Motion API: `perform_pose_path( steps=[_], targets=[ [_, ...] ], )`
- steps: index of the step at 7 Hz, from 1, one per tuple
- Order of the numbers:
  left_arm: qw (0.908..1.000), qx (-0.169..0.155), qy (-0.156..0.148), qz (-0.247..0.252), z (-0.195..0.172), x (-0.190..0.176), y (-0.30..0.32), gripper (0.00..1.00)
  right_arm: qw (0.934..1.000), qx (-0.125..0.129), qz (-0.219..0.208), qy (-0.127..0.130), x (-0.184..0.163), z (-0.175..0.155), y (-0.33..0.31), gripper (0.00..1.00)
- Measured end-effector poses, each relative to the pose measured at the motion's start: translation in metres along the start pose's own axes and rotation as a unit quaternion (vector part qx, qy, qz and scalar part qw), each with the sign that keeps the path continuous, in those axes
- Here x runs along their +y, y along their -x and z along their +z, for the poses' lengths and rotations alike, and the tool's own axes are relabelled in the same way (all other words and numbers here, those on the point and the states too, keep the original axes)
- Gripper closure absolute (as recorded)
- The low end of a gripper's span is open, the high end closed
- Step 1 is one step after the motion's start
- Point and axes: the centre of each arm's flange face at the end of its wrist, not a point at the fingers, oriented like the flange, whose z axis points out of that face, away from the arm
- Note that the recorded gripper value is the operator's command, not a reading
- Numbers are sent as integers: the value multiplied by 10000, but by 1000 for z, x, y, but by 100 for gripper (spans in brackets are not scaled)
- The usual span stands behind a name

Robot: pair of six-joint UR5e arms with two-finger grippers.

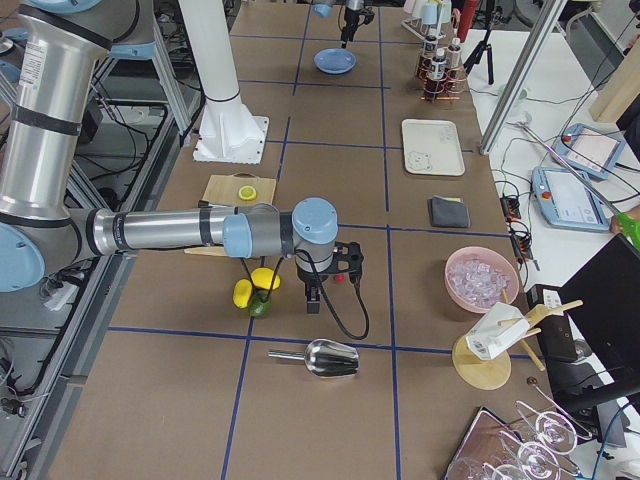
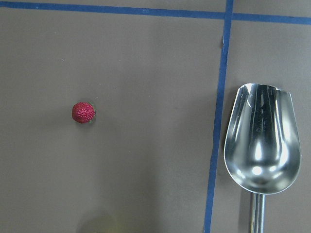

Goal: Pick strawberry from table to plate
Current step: 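Reach the left gripper to the rim of the light blue plate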

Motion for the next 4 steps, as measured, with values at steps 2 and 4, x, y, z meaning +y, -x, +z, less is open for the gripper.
perform_pose_path(
  steps=[2, 4],
  targets=[
    [10000, -13, 78, -8, 13, -1, -10, 32, 10000, -25, 0, 2, 0, 0, 1, 0],
    [9999, 3, 155, 39, 22, -1, -19, 88, 10000, -37, -4, 0, 0, 0, 1, 0]
  ],
)
